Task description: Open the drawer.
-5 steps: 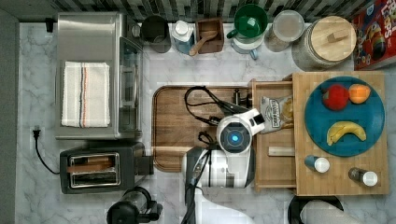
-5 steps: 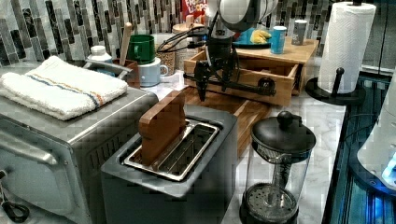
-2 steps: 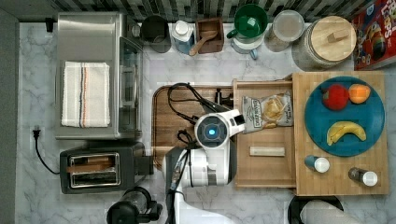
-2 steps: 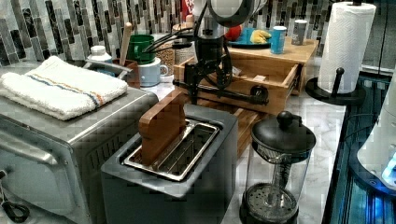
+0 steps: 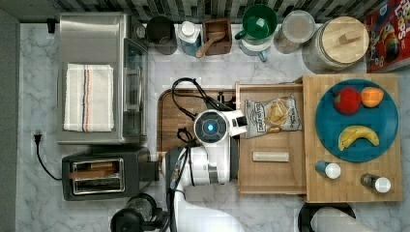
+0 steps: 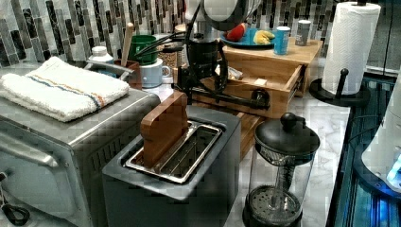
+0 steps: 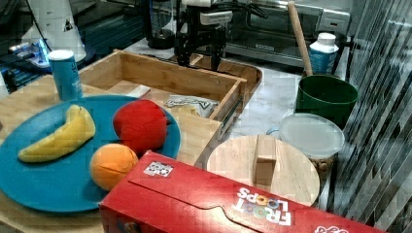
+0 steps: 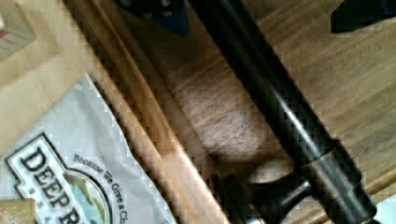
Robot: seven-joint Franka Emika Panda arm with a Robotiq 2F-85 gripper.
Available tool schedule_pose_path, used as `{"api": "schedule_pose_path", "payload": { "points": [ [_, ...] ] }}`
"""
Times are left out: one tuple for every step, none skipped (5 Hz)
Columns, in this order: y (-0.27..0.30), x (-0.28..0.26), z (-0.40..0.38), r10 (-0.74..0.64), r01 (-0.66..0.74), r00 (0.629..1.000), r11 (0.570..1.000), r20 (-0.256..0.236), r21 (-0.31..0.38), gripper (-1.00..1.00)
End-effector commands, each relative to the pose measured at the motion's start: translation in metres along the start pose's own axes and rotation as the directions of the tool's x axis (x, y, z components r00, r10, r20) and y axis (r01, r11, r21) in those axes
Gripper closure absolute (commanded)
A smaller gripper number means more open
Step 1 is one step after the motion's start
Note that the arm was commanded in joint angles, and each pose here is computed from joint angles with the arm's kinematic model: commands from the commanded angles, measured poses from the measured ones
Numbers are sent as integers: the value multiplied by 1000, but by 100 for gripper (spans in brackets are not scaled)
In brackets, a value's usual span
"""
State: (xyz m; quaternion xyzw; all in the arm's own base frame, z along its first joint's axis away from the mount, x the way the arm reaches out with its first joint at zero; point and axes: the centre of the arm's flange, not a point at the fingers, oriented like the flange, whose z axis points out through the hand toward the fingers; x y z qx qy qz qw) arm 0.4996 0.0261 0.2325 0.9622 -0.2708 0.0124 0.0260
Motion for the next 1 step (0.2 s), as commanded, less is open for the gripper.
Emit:
{"api": "schedule_pose_path", "payload": {
  "points": [
    [-143, -30, -61, -116, 125, 988, 988, -98, 94, -100]
  ]
}}
